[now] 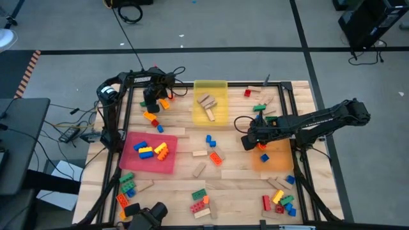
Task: Sort blocks by size
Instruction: Put the 3 stud green game piece into the pink bin
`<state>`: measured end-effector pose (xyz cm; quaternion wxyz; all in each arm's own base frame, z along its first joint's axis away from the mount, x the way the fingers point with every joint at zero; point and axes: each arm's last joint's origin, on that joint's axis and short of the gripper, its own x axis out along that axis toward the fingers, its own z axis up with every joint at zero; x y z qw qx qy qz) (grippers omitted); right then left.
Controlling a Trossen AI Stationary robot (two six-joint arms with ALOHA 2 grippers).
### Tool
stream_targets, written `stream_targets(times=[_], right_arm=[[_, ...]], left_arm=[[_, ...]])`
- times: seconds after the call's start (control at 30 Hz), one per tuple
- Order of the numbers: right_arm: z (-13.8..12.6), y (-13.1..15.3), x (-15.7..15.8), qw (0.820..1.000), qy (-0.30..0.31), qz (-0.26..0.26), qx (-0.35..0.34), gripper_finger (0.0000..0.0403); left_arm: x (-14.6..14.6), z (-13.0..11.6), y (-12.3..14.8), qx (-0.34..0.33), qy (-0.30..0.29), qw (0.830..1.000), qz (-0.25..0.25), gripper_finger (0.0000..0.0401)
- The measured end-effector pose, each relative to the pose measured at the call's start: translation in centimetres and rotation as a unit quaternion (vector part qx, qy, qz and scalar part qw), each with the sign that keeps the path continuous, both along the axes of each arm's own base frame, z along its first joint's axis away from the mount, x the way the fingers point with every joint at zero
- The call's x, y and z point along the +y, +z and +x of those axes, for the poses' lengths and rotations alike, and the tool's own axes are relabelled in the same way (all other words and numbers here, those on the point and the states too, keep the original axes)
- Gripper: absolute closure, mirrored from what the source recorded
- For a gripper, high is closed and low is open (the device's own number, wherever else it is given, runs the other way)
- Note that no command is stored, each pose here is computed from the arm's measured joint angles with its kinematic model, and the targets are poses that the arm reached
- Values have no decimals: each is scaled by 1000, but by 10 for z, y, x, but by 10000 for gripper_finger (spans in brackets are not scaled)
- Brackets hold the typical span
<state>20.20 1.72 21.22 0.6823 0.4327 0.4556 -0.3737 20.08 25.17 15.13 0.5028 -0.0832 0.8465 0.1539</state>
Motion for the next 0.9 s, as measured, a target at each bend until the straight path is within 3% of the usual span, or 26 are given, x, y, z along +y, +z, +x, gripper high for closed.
stream_targets(times=[0.2, 0.43, 0.67, 0.9], right_arm=[[0, 0, 0, 1000, 6, -2, 0, 160], [0, 0, 0, 1000, 18, -6, 1, 158], [0, 0, 0, 999, 30, -10, 3, 160], [0, 0, 0, 999, 52, -17, 5, 159]], left_arm=[[-7, -2, 25, -58, 47, 997, 13, 342], [-34, -11, 87, -137, 113, 979, 97, 342], [-102, -19, 152, -240, 158, 944, 162, 341], [-178, -13, 181, -332, 171, 912, 170, 341]])
